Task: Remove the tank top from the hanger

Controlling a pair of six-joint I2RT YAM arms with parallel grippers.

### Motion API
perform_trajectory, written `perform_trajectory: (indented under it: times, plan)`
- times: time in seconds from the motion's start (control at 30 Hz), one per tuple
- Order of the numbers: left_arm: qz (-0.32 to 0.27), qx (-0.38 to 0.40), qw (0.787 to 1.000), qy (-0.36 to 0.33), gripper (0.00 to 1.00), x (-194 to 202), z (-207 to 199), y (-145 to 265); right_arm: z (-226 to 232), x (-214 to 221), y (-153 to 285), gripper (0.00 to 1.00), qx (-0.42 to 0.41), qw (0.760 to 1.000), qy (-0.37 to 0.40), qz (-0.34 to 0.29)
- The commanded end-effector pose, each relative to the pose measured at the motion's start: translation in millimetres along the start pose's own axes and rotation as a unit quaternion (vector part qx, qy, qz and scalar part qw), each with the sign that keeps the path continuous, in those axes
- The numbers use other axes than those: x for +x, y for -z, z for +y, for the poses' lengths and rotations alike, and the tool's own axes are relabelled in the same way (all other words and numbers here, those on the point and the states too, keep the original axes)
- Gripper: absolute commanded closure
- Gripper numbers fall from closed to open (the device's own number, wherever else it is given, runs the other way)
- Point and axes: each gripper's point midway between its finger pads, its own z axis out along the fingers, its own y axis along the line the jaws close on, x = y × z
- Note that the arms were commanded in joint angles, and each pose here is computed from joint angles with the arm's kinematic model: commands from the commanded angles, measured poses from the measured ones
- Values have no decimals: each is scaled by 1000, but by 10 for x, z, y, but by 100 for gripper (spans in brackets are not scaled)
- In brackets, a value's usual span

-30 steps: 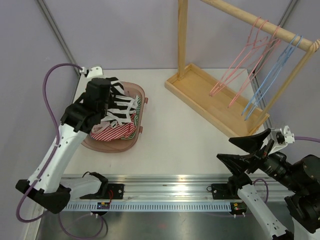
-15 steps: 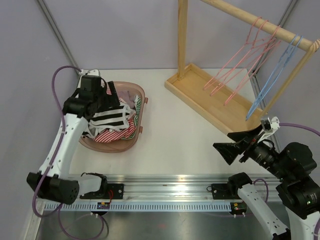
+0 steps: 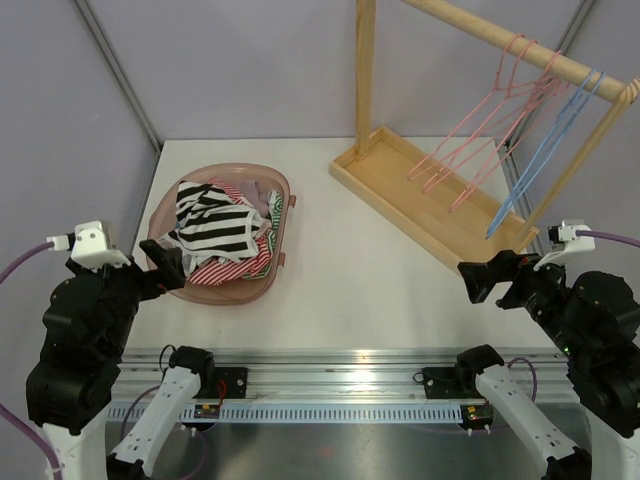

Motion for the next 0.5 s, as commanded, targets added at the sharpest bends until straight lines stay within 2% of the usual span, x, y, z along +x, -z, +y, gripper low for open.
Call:
perform_trajectory:
  times: [0.0, 0.2, 0.33, 0.47]
  plan:
    - [16, -30, 999, -30, 1, 260, 226, 145, -344, -70, 94, 1, 96, 995, 32, -2]
    - [-5, -2, 999, -46, 1, 448, 335, 512, -669, -94, 256, 1, 182, 981, 62, -8]
    - [-32, -11, 999, -24, 1, 447, 445, 660, -702, -73, 291, 0, 187, 980, 65, -13]
    - [-29, 14, 999, -22, 1, 480, 361, 665, -760, 7, 295, 1, 196, 978, 71, -10]
